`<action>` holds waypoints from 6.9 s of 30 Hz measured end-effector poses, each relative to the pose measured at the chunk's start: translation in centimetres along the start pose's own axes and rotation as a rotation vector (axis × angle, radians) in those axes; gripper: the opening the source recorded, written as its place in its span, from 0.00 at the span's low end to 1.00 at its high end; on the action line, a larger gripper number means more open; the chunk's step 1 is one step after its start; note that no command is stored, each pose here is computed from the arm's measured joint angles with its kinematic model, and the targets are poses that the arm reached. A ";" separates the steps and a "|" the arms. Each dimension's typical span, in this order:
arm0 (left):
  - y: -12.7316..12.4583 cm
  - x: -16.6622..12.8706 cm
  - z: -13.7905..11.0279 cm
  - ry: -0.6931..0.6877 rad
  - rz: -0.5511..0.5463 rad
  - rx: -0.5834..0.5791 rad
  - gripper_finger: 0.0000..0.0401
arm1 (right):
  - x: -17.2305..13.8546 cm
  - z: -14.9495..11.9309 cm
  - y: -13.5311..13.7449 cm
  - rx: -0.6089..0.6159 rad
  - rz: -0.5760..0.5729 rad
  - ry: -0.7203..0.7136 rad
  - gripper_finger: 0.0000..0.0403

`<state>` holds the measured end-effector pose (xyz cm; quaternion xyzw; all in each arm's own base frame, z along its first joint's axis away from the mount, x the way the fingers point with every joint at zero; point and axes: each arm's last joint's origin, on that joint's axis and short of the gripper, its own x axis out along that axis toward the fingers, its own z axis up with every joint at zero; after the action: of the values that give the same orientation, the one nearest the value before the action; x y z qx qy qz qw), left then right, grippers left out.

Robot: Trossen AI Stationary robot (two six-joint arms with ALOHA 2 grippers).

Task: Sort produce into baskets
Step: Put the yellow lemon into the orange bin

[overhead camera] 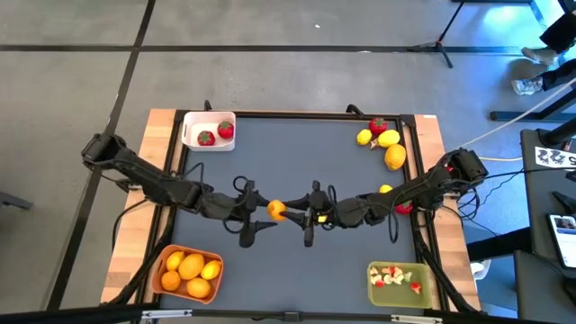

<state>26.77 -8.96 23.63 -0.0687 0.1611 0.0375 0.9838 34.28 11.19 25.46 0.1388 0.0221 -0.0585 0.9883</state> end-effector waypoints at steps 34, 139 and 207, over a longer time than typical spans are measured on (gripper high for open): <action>0.3 1.0 -0.1 0.012 0.028 0.117 0.50 | 0.3 -0.6 0.1 -0.028 0.016 0.011 0.27; 0.0 -7.5 0.3 0.579 0.274 0.099 0.65 | -7.3 2.2 -6.7 -0.009 -0.503 0.513 0.56; -0.6 -5.1 0.4 0.468 0.315 0.123 0.65 | -9.4 -0.7 -13.8 0.397 -0.519 0.784 0.36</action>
<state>22.11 -9.73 25.68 0.0102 0.3945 0.1631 0.9043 23.26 -0.71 21.56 0.3252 0.4137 -0.2486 0.8132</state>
